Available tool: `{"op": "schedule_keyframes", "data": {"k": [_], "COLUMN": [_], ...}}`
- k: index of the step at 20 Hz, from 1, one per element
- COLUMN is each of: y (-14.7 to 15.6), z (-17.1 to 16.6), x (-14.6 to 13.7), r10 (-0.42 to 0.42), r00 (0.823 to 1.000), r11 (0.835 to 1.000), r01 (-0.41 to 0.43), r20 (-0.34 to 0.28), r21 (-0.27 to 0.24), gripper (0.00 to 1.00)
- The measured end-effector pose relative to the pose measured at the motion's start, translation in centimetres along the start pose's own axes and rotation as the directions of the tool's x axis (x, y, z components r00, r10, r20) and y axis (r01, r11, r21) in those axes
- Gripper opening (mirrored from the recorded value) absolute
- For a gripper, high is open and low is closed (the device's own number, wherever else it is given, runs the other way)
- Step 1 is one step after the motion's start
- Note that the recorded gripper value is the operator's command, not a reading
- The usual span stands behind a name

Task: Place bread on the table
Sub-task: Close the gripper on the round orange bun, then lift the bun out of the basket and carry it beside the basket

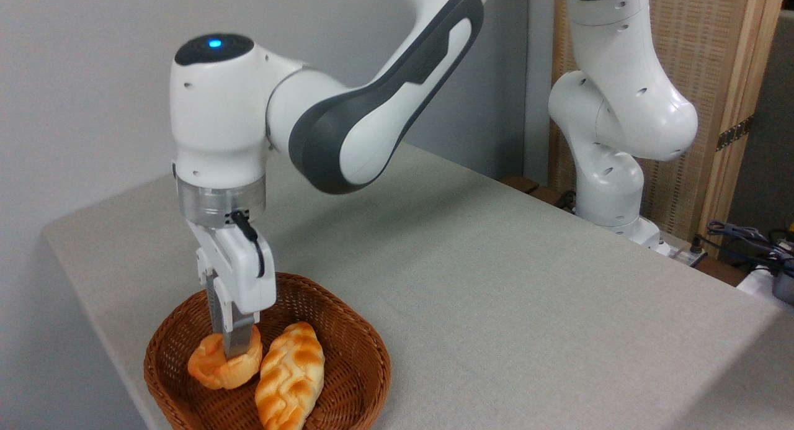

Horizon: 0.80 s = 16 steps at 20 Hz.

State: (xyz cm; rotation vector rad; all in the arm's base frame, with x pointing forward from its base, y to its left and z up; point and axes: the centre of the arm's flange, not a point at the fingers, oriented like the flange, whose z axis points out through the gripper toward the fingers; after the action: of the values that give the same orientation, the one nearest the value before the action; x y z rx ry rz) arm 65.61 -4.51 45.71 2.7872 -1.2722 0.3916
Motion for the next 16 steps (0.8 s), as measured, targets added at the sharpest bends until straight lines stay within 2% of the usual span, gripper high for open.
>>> {"op": "schedule_keyframes", "data": {"k": [3,7,12,13,14,16], "y": [-2.0,-1.6,2.2,3.2,4.5,7.3], "z": [-5.2,-9.6,-13.9,-14.0,-13.7,-12.3], "x": [-0.7,-0.5,-2.4,-3.0,-3.4,-4.0], "r10": [-0.063,-0.055,-0.028,-0.022,-0.013,0.02], "r00": [0.997,0.998,0.999,0.999,0.999,0.997], "r11": [0.997,0.997,0.992,0.99,0.989,0.984], "r01": [0.062,0.052,0.03,0.026,0.018,-0.006], "r20": [-0.037,-0.043,0.016,0.027,0.037,0.075], "r21": [-0.036,-0.055,-0.126,-0.136,-0.15,-0.177], "gripper": [0.13,0.14,0.18,0.2,0.28,0.32]}}
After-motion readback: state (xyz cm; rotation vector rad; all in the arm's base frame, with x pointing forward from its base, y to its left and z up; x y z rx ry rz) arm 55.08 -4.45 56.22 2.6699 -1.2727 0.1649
